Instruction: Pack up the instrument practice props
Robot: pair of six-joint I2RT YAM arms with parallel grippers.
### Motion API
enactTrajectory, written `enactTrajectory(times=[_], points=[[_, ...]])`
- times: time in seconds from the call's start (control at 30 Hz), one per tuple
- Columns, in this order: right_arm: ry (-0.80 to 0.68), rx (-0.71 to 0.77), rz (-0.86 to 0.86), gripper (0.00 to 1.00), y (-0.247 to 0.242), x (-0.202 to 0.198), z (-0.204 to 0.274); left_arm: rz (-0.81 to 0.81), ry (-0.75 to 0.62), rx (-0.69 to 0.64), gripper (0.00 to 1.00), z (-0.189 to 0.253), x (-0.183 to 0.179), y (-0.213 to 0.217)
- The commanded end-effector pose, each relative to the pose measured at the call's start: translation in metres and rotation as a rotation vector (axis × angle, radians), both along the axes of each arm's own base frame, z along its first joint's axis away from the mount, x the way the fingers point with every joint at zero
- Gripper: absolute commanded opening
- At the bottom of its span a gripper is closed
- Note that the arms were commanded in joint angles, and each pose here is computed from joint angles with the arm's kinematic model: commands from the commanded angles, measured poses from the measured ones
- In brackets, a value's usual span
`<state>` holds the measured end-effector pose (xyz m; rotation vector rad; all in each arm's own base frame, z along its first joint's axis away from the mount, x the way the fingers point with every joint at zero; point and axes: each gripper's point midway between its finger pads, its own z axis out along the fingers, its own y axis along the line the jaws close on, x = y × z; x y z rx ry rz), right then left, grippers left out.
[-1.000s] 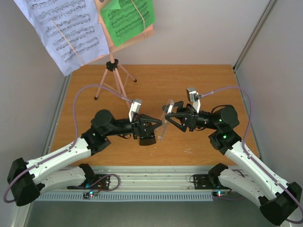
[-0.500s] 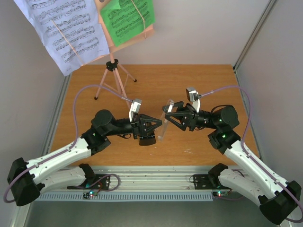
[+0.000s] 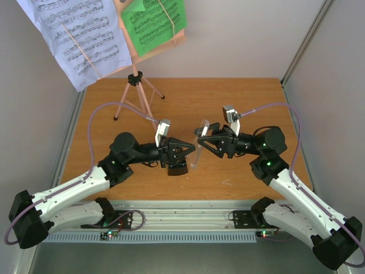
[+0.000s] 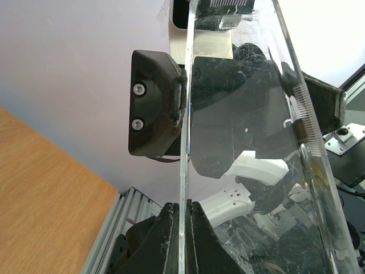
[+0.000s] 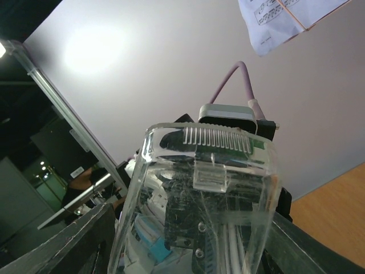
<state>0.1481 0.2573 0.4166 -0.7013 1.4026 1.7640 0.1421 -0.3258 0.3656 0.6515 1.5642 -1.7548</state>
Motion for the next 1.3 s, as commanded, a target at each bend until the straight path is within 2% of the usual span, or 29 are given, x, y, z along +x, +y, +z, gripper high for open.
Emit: enactTrajectory(times=[0.0, 0.53, 0.87, 1.07, 1.17, 1.27], points=[[-0.010, -0.008, 0.036, 0.66, 0.002, -0.006, -0.002, 0.010, -0.049, -0.066, 0.01, 0.017, -0.001, 0.004], [-0.017, -0.017, 0.065, 0.70, 0.004, -0.013, -0.005, 0.022, -0.045, -0.068, 0.00, 0.017, 0.001, 0.004], [-0.025, -0.011, 0.061, 0.57, 0.004, -0.012, -0.003, 0.028, -0.039, -0.062, 0.00, 0.014, 0.003, 0.004], [-0.034, -0.013, 0.043, 0.52, 0.004, -0.009, -0.005, 0.033, -0.035, -0.045, 0.01, 0.008, 0.004, 0.003], [-0.046, -0.015, 0.029, 0.51, 0.004, -0.008, -0.006, 0.051, -0.023, -0.026, 0.16, 0.004, 0.006, 0.004], [-0.051, -0.032, 0.010, 0.51, 0.003, -0.006, -0.009, 0.077, -0.011, 0.009, 0.43, -0.004, 0.009, 0.006]])
